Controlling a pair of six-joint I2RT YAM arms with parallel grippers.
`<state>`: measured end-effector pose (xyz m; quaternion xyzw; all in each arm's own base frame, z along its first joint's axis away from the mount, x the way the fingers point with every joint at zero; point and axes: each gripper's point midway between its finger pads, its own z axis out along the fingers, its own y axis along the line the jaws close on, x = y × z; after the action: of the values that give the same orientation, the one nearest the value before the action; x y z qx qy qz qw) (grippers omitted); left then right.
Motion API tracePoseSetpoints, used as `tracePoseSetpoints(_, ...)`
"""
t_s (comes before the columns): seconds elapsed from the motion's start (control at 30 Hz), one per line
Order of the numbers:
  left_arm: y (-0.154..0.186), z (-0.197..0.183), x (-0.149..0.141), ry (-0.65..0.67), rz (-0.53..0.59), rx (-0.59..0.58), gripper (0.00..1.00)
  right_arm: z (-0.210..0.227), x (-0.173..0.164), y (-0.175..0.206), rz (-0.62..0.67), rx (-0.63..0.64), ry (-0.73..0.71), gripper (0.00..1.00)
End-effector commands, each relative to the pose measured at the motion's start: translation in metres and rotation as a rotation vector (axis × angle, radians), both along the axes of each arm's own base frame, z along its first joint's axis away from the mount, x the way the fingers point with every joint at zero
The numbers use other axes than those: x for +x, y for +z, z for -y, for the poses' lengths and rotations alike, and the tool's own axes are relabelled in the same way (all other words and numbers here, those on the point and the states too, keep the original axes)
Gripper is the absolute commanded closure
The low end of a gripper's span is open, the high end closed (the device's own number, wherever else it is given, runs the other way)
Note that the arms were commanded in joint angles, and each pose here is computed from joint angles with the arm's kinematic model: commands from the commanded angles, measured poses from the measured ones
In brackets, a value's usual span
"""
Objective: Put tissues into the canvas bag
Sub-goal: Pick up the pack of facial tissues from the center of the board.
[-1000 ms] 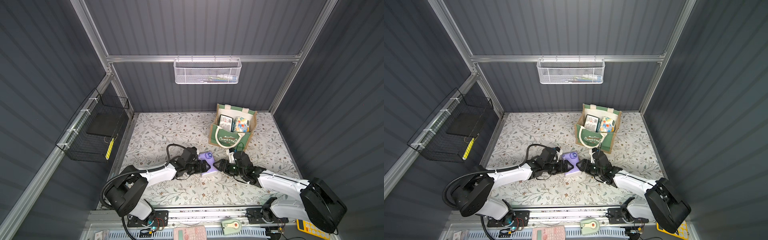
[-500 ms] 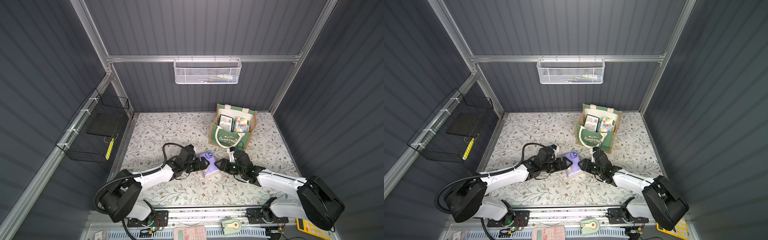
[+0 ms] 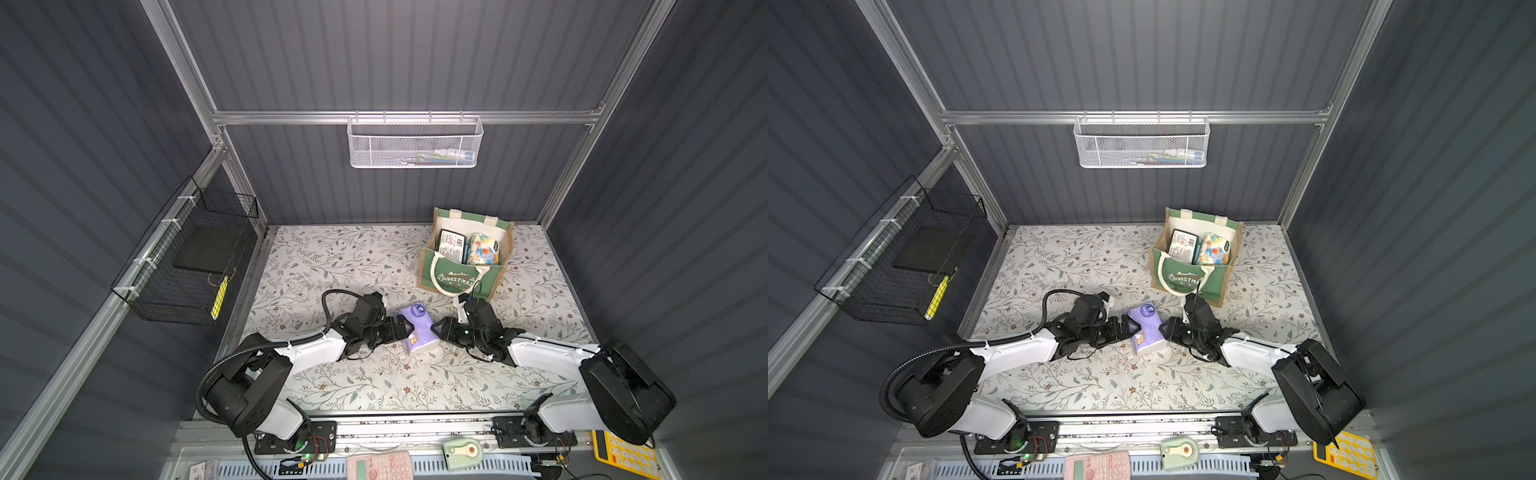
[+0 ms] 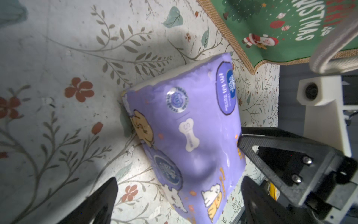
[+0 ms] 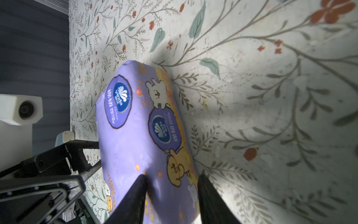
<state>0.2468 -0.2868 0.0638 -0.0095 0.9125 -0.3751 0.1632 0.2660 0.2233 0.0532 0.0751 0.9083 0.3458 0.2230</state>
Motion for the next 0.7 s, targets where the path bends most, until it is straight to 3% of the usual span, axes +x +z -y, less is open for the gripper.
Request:
tracePoseSetpoints(0.0,-0.007,0.006,-0.006,-0.007,-0.031,-0.05,0.01,0.006,-0.002,-0.012,-0.036,-0.021,-0.011,0.56)
tracePoseSetpoints(0.33,-0.016,0.022,-0.013,-0.001,-0.074,-0.134,0.02,0.012,-0.006,-0.024,-0.073,-0.017,-0.015,0.6)
tracePoseSetpoints(0.67,-0.017,0.037,-0.01,-0.005,-0.089,-0.219,0.11,0.014,-0.005,-0.024,-0.075,0.003,-0.016,0.62)
